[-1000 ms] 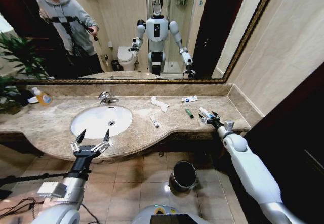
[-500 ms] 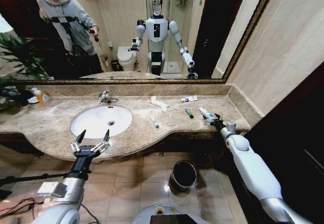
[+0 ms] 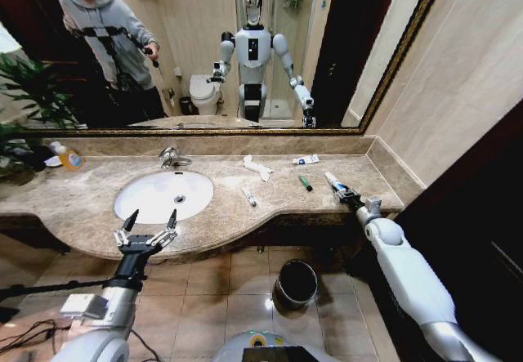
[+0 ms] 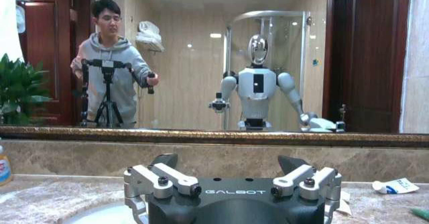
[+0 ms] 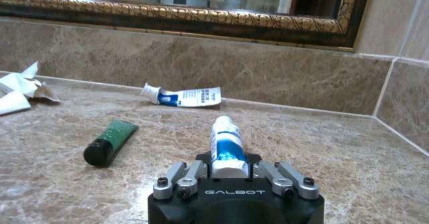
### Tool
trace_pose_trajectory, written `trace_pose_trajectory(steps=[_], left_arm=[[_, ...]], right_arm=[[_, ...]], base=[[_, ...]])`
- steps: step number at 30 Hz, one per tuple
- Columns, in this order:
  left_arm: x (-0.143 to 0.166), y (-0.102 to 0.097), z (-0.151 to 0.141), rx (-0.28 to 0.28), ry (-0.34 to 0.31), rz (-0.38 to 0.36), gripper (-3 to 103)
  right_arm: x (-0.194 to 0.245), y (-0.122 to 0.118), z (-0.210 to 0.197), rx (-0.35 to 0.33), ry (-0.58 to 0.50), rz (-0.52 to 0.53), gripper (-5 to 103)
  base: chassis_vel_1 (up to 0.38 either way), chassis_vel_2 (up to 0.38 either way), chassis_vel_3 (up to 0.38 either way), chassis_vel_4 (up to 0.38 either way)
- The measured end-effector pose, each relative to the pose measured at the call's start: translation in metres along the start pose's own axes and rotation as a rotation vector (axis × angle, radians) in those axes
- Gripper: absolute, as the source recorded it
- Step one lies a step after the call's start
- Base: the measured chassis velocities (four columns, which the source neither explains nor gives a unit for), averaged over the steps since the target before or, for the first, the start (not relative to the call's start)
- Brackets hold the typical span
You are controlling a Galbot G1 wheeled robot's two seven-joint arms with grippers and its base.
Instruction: Pick up the trash from the sink and place it in the trash bin.
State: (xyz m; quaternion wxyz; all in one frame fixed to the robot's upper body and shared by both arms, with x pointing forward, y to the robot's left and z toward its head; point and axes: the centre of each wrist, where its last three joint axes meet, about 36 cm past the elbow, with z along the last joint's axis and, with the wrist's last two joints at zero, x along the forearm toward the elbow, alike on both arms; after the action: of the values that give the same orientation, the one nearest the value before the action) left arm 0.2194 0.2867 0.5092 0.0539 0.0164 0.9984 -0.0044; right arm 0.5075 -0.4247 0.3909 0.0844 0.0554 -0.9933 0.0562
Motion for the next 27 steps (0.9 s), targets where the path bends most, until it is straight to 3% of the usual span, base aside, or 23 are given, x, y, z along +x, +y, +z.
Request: trace_pose_trajectory(steps=[8,16,21,22,27], left_arm=[[0.000,0.000,0.000,0.000,0.000,0.000,100],[0.000,0.000,0.000,0.000,0.000,0.000,100],[0.000,0.000,0.000,0.000,0.000,0.000,100],[0.000,0.000,0.000,0.000,0.000,0.000,100],[0.000,0.000,0.000,0.000,0.000,0.000,100]], right_arm=[[0.012,0.003,-0.005,-0.004,-0.009,-0.002,28],[0.059,0.013,-0.018,-0.004,-0.100,0.026,28],[0.100,0.037,-0.009,-0.025,-0.166,0.035,28],[0.123,0.052,-0.006,-0.051,-0.187,0.037,28],[0.183,0.074,0.015,-0.090,-0.204,0.093,28]], base=[[0.000,0.000,0.000,0.000],[0.000,0.000,0.000,0.000],[0.000,0.000,0.000,0.000],[0.000,0.000,0.000,0.000],[0.000,0.000,0.000,0.000]])
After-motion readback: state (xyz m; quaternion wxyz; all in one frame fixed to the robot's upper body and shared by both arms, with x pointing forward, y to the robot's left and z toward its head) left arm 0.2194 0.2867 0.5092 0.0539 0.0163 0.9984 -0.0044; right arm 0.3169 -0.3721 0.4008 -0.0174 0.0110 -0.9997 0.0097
